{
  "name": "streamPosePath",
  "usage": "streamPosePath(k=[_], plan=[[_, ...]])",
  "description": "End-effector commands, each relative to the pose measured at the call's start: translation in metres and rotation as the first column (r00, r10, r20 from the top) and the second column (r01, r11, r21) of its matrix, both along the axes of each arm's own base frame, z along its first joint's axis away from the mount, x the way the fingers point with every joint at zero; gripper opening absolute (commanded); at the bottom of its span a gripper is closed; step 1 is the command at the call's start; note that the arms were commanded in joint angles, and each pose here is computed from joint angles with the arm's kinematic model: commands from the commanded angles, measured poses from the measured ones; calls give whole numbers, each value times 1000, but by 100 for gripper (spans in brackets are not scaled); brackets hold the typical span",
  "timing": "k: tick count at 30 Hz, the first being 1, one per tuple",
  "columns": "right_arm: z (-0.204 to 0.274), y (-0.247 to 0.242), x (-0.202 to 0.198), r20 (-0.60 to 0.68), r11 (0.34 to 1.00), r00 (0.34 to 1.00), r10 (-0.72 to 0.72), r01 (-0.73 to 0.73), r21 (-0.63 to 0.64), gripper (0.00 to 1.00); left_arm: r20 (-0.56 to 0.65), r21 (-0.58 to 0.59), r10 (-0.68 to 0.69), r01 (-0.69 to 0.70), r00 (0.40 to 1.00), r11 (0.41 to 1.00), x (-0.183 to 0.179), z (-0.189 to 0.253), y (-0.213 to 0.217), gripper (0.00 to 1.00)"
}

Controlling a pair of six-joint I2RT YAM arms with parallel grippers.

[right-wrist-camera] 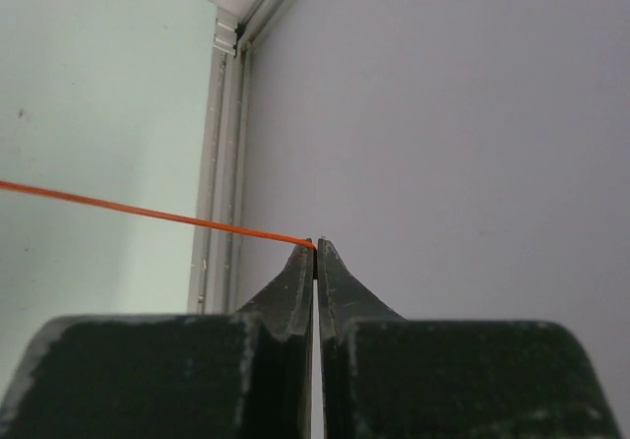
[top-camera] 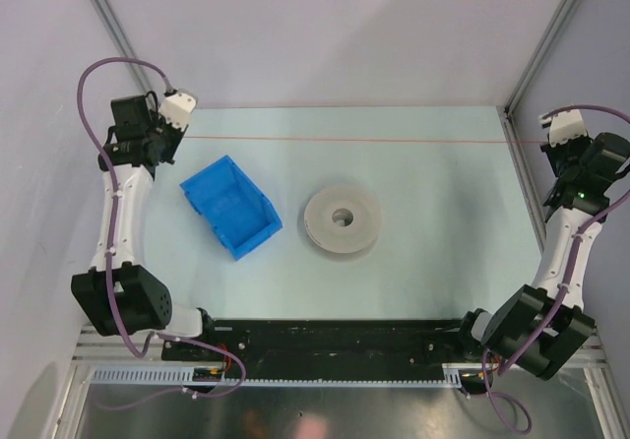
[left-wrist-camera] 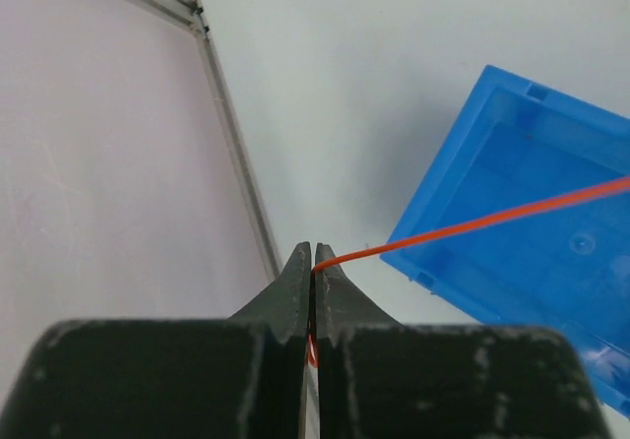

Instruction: Wrap the cables

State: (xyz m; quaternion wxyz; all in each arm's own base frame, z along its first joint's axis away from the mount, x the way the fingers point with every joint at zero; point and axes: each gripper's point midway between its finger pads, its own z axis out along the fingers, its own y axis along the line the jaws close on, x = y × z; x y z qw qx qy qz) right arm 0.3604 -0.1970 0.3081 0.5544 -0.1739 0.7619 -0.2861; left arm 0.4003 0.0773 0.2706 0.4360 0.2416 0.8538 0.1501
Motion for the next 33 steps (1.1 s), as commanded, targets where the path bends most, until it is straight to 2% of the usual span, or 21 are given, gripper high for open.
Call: streamPosePath(k=[1, 23, 33], plan=[[42, -53, -17, 109, 983, 980, -166, 173, -56, 0, 64, 2, 169, -169, 984, 986, -5, 22, 54, 0], [17, -92, -37, 64, 971, 969, -238, 236, 30, 0, 15, -51, 233, -232, 972, 971, -7, 3, 79, 0], [5, -93, -42, 28, 971, 973, -228, 226, 75, 0, 22, -88, 256, -253, 966, 963, -4, 9, 83, 0]])
